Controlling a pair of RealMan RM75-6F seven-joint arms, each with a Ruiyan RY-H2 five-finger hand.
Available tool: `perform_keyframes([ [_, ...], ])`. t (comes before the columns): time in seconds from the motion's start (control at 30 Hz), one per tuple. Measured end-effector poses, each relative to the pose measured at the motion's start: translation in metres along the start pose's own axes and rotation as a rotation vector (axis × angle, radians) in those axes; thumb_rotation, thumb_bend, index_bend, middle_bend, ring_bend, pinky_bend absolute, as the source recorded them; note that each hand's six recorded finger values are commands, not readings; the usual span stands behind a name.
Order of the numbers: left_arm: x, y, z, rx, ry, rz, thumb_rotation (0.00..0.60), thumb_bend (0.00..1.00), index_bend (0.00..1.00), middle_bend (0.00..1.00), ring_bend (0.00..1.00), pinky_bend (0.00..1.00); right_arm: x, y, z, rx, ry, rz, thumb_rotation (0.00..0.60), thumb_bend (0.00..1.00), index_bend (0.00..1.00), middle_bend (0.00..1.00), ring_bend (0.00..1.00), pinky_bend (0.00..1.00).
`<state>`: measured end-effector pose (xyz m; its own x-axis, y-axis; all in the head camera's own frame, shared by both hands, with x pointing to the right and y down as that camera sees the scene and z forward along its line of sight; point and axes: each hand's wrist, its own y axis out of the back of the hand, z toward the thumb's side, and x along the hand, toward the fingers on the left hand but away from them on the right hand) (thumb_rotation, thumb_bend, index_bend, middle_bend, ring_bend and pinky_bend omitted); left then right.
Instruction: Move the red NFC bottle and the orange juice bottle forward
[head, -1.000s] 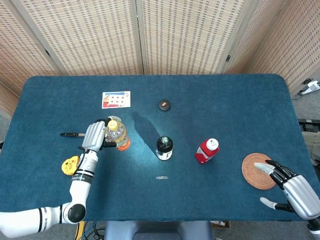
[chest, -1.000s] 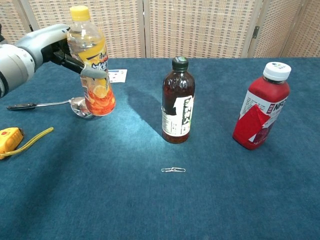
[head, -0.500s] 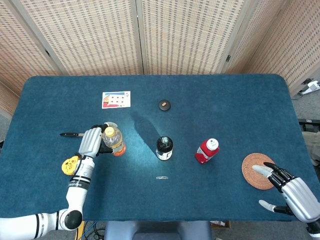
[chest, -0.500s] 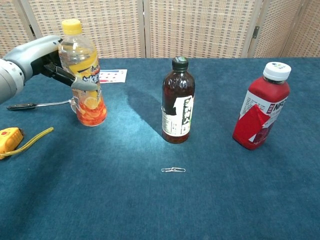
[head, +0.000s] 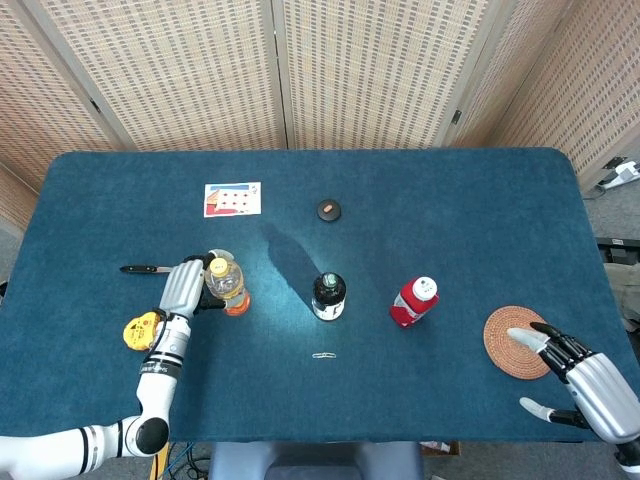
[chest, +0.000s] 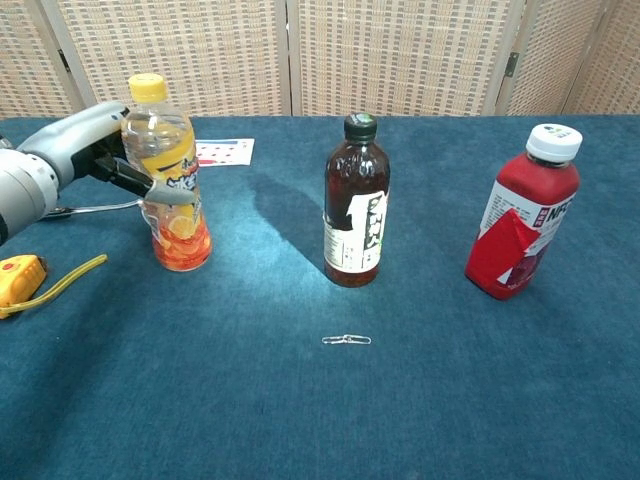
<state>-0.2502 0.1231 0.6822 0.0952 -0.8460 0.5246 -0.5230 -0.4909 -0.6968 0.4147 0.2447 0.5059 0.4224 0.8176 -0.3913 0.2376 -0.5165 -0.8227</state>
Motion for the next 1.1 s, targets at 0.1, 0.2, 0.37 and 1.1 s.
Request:
perform_keyframes([
  [0.1,0.0,-0.003,-0.004,0.002,0.001,-0.006,0.6,0.09,0.46,0.45,0.33,0.22,0.0,0.0,0.0,0.0,-0.001,0.0,0.6,0.05,0.18,0.24,0.14,0.31],
  [0.2,0.0,-0.004,-0.006,0.0,-0.001,-0.011,0.6,0.09,0.36,0.35,0.29,0.22,-0.001,-0.001,-0.001,0.0,-0.002,0.002,0.6,0.05,0.18,0.24,0.14,0.31],
  [0.37,-0.001,-0.003,-0.008,0.001,-0.001,-0.019,0.6,0.09,0.21,0.25,0.24,0.22,-0.001,-0.002,0.0,0.001,-0.001,0.006,0.6,0.05,0.18,0.24,0.14,0.31],
  [1.1,-0.018,0.013,-0.012,0.013,0.044,-0.047,0.6,0.07,0.02,0.04,0.09,0.22,-0.001,-0.002,0.0,0.012,-0.004,0.002,0.6,0.05,0.18,0.24,0.14,0.31],
])
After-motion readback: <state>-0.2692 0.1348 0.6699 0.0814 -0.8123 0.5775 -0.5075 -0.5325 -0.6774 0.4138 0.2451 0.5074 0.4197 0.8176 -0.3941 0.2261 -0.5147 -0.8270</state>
